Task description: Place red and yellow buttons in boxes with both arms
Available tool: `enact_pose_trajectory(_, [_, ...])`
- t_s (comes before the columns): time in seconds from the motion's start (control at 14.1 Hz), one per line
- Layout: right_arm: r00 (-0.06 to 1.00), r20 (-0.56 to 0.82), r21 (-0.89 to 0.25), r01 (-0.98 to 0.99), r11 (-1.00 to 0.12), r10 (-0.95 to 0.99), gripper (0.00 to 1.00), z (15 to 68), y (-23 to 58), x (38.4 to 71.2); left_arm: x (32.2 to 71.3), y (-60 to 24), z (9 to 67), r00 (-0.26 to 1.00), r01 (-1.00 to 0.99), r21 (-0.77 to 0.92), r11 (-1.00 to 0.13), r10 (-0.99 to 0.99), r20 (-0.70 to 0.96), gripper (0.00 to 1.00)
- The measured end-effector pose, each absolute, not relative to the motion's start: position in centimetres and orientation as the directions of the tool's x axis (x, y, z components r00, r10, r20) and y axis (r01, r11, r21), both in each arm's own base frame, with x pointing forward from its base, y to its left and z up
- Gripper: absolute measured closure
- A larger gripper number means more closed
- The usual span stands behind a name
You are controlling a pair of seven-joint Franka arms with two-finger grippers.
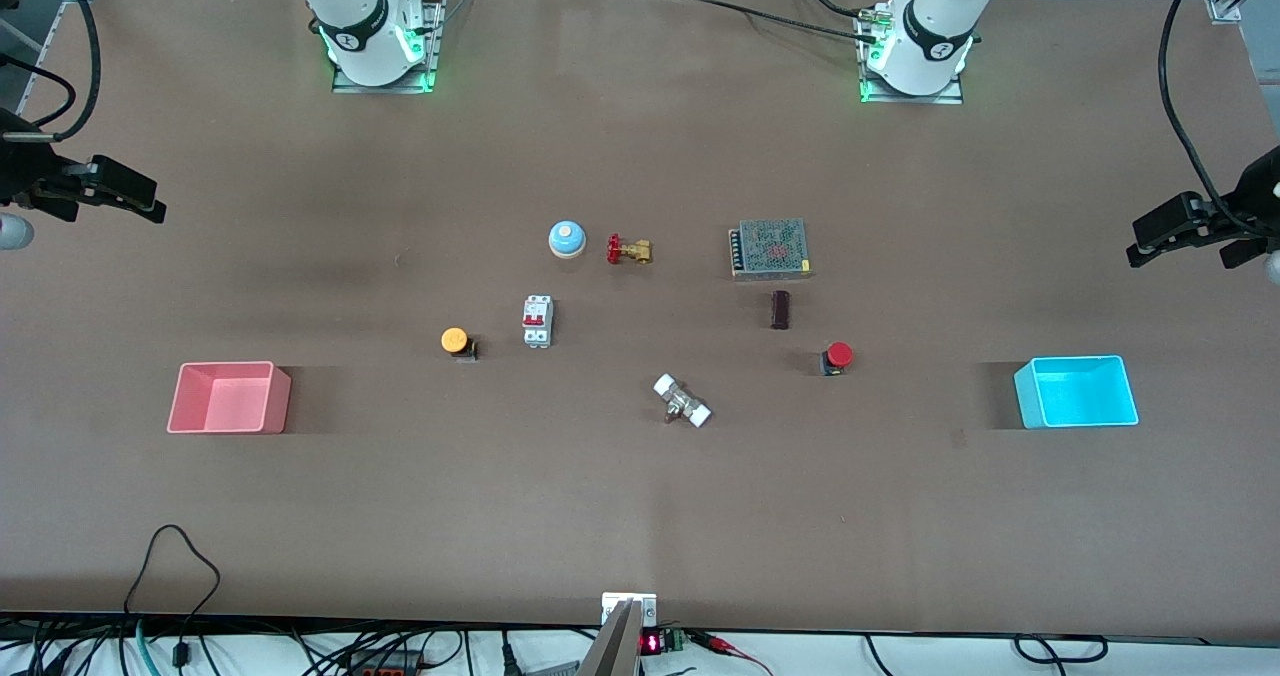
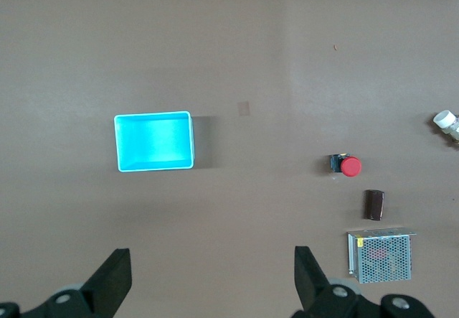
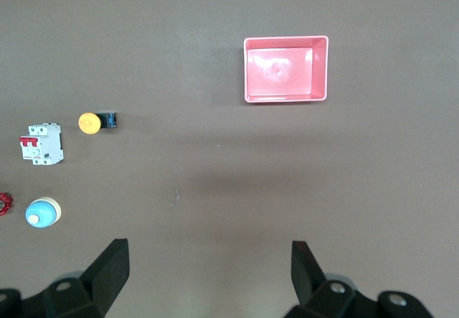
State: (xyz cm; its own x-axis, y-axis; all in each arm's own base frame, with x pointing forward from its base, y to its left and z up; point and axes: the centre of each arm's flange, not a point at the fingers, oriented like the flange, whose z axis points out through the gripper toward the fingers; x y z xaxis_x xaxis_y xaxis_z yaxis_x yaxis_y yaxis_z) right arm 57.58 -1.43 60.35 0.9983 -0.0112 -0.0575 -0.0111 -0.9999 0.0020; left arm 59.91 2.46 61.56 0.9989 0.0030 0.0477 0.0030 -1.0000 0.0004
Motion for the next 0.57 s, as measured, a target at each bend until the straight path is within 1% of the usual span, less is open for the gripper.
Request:
enact_pose_trajectory(0.43, [0.998,-0.054,0.002,-0.011,-1.000,-0.011,0.00,60.5,-1.4,57.5,59.9,2.4,61.4,0.999,0.003,0.001,-1.000,0.003,0.042,0.00])
enact_pose_trajectory(0.57, [0.998,-0.063,-0.001,-0.011,-1.000,-0.011,0.00,60.0,-1.4,57.8,59.9,1.8,60.1,1.000,0.006,0.002,-1.000,0.006,0.013,0.00])
